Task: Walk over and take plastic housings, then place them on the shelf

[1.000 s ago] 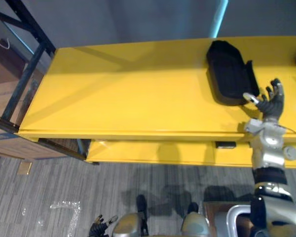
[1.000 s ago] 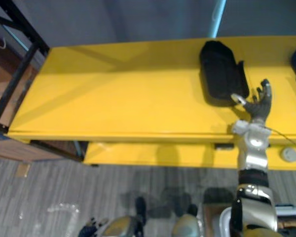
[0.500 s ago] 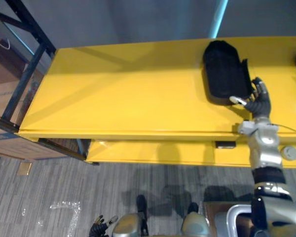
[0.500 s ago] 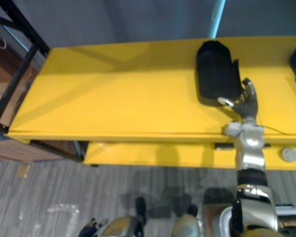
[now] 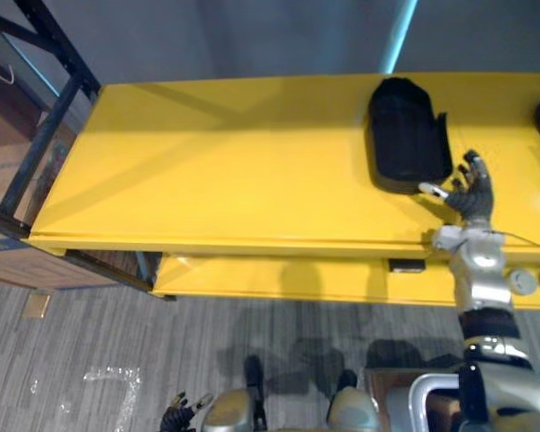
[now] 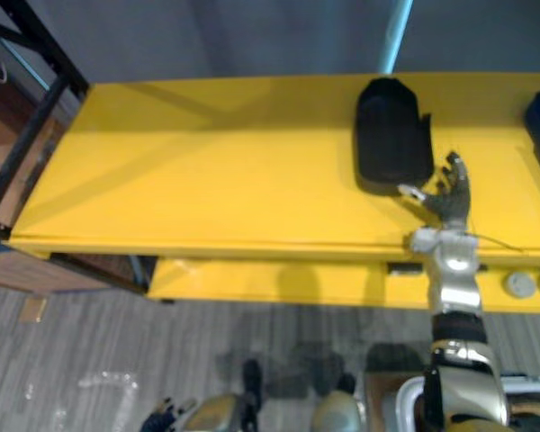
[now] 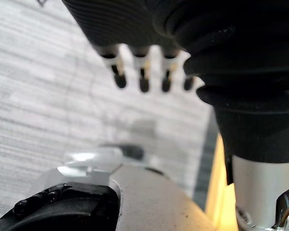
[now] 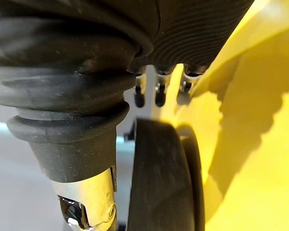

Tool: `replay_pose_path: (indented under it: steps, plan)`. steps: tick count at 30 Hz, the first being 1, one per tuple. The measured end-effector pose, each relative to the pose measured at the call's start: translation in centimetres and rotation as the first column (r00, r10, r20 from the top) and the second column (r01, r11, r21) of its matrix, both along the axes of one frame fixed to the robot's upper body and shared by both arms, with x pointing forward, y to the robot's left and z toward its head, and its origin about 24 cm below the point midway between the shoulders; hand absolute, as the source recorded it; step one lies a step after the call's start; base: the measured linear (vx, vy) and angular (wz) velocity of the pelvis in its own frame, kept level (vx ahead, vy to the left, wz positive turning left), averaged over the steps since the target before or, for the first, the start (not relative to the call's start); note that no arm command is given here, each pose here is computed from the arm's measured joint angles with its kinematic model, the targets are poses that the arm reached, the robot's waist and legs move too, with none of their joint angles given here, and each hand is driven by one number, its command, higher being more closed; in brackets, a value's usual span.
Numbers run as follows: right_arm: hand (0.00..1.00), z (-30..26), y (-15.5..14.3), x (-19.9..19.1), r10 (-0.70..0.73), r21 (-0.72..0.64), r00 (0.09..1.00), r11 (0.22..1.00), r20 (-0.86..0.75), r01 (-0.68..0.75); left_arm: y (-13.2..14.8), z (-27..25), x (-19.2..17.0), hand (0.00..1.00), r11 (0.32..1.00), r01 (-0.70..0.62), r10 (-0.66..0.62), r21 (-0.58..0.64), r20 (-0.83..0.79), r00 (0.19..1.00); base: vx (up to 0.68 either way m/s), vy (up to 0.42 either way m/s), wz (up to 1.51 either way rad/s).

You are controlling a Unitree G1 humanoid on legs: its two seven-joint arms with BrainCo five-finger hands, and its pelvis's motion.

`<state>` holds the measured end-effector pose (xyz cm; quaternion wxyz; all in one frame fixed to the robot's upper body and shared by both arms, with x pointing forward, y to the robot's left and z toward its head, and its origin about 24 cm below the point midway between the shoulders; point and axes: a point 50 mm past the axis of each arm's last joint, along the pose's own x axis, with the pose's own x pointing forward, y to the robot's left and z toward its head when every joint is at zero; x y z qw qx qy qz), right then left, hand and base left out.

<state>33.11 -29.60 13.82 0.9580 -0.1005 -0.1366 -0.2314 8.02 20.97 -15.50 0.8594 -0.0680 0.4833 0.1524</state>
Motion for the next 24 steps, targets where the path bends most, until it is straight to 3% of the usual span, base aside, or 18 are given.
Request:
replay_pose_path:
  steps: [6, 10, 17, 24]
  plan:
    - [0.0, 0.3, 1.9, -2.8, -0.059, 0.001, 0.986, 0.998, 0.158, 0.06, 0.4, -0.1, -0.7, 0.0, 1.0, -0.005, 0.005, 0.009, -0.018, 1.0, 0.01, -0.005, -0.02]
    - [0.0, -4.4, 3.6, -6.3, -0.053, 0.108, 0.995, 0.993, 0.082, 0.044, 0.6, -0.2, -1.3, 0.0, 1.0, 0.0, 0.001, 0.022, -0.041, 0.999, 0.04, -0.017, -0.15]
    - [0.0, -11.1, 5.7, -11.0, -0.05, 0.322, 0.993, 0.943, -0.109, 0.083, 0.4, -0.3, -1.1, 0.0, 0.982, 0.172, -0.166, 0.079, -0.081, 0.983, 0.01, -0.001, -0.32]
    - [0.0, -12.5, 5.8, -14.1, -0.14, 0.35, 0.976, 0.917, -0.165, 0.19, 0.3, -0.4, -0.5, 0.0, 0.925, 0.368, -0.354, 0.097, -0.136, 0.925, -0.01, 0.06, -0.72]
